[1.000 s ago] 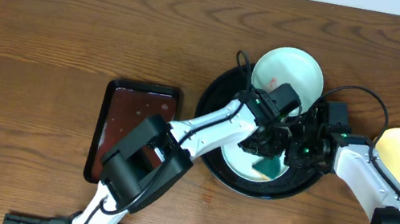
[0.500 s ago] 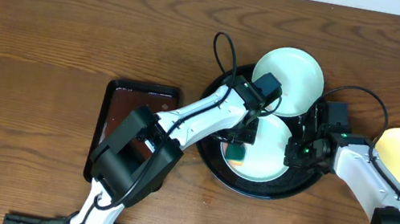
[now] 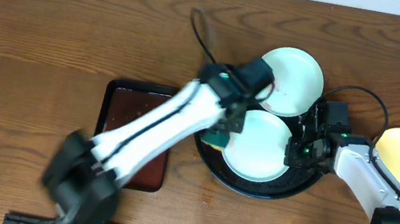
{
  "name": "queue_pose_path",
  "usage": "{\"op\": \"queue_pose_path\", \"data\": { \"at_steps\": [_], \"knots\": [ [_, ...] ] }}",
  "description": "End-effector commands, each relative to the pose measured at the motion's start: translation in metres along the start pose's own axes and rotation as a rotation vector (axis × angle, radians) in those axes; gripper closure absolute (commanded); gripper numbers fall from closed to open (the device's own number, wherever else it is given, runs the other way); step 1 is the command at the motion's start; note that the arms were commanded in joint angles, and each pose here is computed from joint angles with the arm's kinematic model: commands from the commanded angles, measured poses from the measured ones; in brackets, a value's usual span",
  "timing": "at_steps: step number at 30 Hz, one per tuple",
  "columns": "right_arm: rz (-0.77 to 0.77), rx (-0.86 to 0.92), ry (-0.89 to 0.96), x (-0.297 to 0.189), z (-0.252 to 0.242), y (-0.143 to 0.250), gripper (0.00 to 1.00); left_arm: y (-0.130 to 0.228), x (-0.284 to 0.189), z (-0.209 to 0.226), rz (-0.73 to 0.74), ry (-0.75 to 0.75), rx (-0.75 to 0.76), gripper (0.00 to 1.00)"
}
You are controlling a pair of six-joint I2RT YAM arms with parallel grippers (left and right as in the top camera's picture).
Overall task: Clean dirty plates on tray and stack at the side
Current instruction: 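Return the sponge to the small dark tray with the left gripper, then lift the green plate by its rim with the right gripper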
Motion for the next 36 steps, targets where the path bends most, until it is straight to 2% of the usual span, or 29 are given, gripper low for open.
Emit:
{"op": "queue_pose_path", "data": {
  "at_steps": [1,8,16,24,30,36],
  "knots": [
    [0.017,-0.024,0.058,-0.001,-0.009,0.003,0.99,-0.010,-0.053,0.030,-0.142,-0.027,-0.041,0.93],
    [-0.066,-0.049,0.050,-0.036,-0.001,-0.006,0.99,-0.003,-0.096,0.119,-0.189,-0.180,-0.180,0.93],
    [-0.315,-0.145,0.204,-0.103,0.006,-0.020,0.99,0.009,-0.059,0.190,-0.055,-0.248,-0.363,0.93],
    [-0.597,-0.274,0.471,-0.177,0.016,-0.030,0.99,0.028,-0.008,0.190,0.095,-0.041,-0.373,0.93],
    [-0.684,-0.504,0.545,-0.196,0.045,-0.031,0.99,0.028,-0.004,0.191,0.093,-0.032,-0.363,0.93],
    [-0.758,-0.603,0.711,-0.215,0.060,-0.028,0.99,0.026,-0.003,0.191,0.086,-0.030,-0.364,0.93]
  ]
}}
Point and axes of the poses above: each gripper's point midway between its finger pads, its own x axis out along the fingers, its own z axis along the line the jaws close on, y = z × x, the point moved 1 cm from there along -x, back along the fingers, and after that the axes turned 2 degrees about -x, right-handed, at the moved point
